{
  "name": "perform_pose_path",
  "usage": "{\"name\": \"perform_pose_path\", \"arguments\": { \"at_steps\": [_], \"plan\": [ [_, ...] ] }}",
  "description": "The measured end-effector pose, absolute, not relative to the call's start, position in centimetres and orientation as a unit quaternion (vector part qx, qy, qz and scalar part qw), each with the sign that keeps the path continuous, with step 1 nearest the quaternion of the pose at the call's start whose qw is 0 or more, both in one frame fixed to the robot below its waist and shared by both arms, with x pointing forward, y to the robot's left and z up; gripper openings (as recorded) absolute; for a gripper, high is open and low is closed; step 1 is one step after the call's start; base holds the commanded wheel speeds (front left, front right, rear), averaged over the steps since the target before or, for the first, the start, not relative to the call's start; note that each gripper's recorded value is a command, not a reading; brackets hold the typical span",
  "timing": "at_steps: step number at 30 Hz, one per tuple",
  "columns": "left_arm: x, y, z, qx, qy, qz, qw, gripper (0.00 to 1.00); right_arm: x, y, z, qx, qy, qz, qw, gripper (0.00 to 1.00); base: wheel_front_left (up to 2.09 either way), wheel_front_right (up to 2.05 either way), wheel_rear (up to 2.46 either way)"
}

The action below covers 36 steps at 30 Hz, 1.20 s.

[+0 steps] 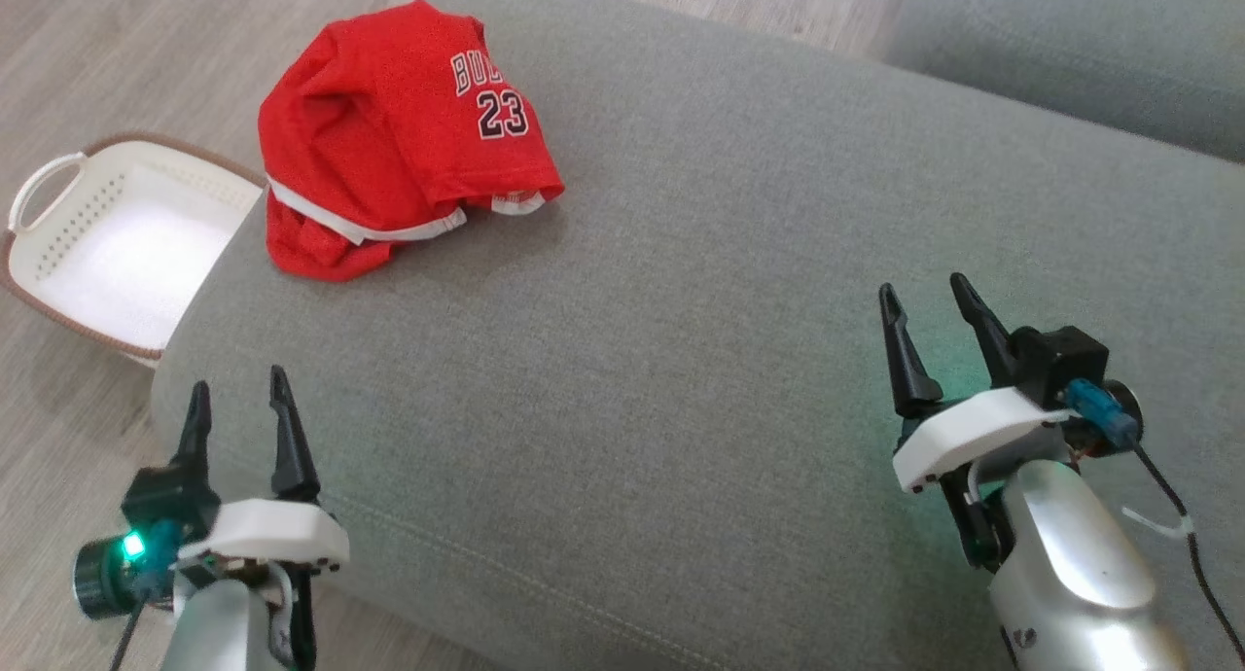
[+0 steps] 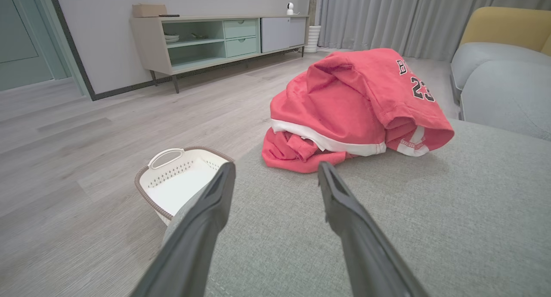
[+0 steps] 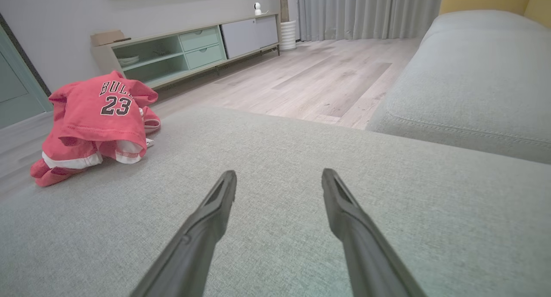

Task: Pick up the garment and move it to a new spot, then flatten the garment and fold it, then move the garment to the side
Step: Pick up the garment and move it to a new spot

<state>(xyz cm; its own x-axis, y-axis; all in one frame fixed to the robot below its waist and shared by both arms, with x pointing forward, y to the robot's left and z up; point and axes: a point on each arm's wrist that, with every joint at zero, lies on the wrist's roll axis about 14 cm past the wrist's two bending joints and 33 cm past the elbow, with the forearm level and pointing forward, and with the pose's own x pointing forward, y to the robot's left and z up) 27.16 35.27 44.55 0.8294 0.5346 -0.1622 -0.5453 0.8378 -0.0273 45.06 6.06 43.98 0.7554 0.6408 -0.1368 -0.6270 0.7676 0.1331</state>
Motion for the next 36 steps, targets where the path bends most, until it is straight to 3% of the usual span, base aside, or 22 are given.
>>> {"name": "perform_pose_path", "arguments": {
  "at_steps": [6,13,19,28,36],
  "plan": [
    [29.6,36.2,45.4,-0.020,0.071,0.264,0.962,1.00,45.7,5.4,42.3,0.032,0.102,0.341,0.934,1.00,0.00,0.00,0.00],
    [38.7,37.7,50.8,0.007,0.013,0.220,0.975,1.00,48.0,3.7,41.1,0.024,0.101,0.331,0.938,1.00,0.00,0.00,0.00],
    [44.1,38.5,51.8,0.019,0.015,0.198,0.980,1.00,50.0,1.6,39.8,0.023,0.103,0.312,0.944,1.00,0.00,0.00,0.00],
    [49.2,37.3,44.5,-0.032,0.145,0.181,0.972,1.00,52.0,-1.6,38.3,0.033,0.100,0.279,0.955,1.00,0.00,0.00,0.00],
    [49.0,36.8,38.8,-0.058,0.232,0.206,0.949,1.00,52.9,-3.3,37.6,0.036,0.096,0.260,0.960,1.00,0.00,0.00,0.00]
  ]
}}
